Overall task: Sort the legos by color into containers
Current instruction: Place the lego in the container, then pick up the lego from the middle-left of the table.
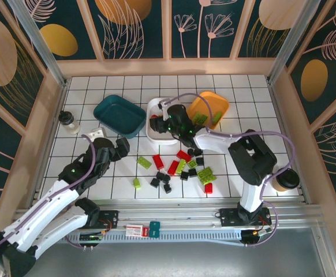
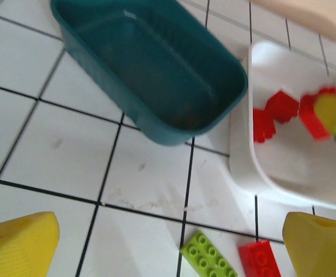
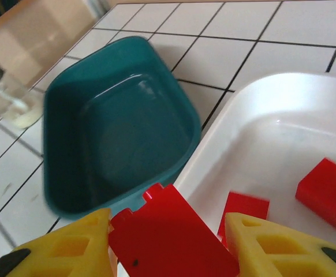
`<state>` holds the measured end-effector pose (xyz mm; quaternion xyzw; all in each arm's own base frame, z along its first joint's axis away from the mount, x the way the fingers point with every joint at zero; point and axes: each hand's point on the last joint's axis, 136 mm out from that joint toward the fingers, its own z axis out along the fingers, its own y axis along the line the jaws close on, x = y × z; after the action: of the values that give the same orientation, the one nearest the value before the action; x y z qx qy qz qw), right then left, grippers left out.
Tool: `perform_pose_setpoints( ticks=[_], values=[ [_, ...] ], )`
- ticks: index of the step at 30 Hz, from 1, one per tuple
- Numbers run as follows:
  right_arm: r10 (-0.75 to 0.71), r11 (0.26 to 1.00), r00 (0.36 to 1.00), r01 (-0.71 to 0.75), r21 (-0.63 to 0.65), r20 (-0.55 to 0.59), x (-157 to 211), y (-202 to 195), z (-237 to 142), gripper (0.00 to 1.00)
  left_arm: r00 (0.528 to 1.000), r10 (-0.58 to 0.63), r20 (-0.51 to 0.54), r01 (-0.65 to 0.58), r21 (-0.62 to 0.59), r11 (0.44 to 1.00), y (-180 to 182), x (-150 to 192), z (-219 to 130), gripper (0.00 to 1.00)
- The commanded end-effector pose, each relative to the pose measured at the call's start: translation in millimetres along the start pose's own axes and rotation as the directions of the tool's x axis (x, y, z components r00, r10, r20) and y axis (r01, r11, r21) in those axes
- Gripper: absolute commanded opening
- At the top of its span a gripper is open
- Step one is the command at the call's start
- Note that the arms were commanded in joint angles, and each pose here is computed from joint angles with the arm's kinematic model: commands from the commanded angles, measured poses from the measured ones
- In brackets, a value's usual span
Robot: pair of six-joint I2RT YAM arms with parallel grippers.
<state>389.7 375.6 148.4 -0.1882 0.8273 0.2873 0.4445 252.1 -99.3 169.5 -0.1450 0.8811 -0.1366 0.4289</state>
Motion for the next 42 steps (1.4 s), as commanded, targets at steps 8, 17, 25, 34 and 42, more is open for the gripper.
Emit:
perform_pose_setpoints(
  ticks=[8, 17, 25, 34, 42],
  values=[
    [0.141, 0.980, 0.989, -0.132, 0.149, -0.050, 1.6, -46.2, 12.8, 0.69, 0.983, 0.068, -0.172, -0.035, 0.186, 0.982, -46.8, 50.4, 42.5, 0.96],
    [0.154, 0.968, 0.985, -0.166, 0.189, 0.078, -15.0, -56.4, -55.2, 0.71, 0.927, 0.261, -0.269, -0.200, 0.234, 0.951, -92.7, 99.4, 65.0, 0.86],
    [0.169, 0.951, 0.976, -0.197, 0.237, 0.133, 0.3, -70.1, -109.4, 0.72, 0.879, 0.333, -0.341, -0.263, 0.236, 0.935, -104.2, 137.9, 80.5, 0.73],
    [0.167, 0.949, 0.967, -0.211, 0.235, 0.193, -4.5, -69.7, -144.8, 0.72, 0.855, 0.371, -0.362, -0.309, 0.220, 0.925, -113.4, 149.3, 104.5, 0.68],
    [0.169, 0.947, 0.959, -0.222, 0.234, 0.226, -7.1, -69.9, -163.6, 0.72, 0.813, 0.403, -0.421, -0.348, 0.204, 0.915, -112.3, 173.1, 128.7, 0.63]
  ],
)
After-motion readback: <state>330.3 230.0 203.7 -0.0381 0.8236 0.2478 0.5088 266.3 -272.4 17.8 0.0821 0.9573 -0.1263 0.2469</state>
